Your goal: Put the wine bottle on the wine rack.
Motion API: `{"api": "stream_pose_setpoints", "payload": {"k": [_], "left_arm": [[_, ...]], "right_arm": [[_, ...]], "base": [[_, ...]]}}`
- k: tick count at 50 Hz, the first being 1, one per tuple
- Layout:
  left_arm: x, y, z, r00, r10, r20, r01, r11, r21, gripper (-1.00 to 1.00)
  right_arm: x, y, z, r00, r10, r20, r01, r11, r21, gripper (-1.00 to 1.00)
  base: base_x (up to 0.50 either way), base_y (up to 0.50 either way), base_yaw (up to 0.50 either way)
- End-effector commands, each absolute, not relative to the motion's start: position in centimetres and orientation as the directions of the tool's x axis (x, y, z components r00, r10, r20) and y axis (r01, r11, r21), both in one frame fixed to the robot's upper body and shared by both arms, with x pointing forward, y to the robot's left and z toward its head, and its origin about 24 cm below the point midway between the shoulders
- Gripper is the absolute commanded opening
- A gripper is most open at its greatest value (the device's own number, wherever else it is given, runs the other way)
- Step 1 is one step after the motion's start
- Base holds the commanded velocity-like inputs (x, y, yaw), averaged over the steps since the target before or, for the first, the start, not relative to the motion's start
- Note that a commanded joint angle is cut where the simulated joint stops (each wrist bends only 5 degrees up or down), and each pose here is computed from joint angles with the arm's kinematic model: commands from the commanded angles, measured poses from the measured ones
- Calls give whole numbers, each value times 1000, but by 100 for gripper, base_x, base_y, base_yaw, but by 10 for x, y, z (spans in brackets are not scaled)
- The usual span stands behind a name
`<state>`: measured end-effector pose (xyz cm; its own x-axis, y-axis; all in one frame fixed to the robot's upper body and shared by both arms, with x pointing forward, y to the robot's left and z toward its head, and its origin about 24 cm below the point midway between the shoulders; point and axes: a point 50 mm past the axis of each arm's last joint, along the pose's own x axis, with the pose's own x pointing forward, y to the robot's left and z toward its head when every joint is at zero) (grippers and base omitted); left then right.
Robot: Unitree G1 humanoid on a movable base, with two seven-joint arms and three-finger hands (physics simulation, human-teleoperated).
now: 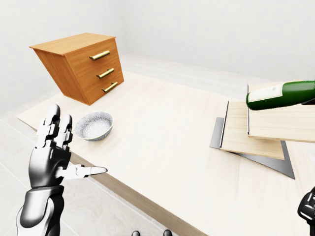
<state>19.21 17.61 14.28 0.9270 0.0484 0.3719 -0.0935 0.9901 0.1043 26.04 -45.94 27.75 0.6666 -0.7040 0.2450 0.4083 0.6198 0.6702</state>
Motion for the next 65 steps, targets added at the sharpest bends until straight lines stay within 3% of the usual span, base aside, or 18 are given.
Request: {"api": "stream_pose_setpoints", "payload": {"k": [1, 11, 22, 65], "left_arm": [[192, 176, 142, 929, 49, 368, -94, 990, 104, 100], [191, 176, 141, 930, 50, 365, -94, 990, 104, 100], [191, 177, 142, 928, 52, 368, -96, 990, 104, 100], [192, 177, 139, 934, 53, 354, -95, 990, 103, 100]], "right_arm": [[259, -461, 277, 659, -711, 246, 413, 615, 672, -100], [259, -461, 276, 658, -712, 244, 419, 616, 667, -100], [270, -456, 263, 704, -673, 229, 419, 653, 630, -100], [267, -462, 246, 706, -684, 181, 487, 656, 577, -100]], "base": [[0, 0, 0], [0, 0, 0], [0, 0, 0], [0, 0, 0]]}}
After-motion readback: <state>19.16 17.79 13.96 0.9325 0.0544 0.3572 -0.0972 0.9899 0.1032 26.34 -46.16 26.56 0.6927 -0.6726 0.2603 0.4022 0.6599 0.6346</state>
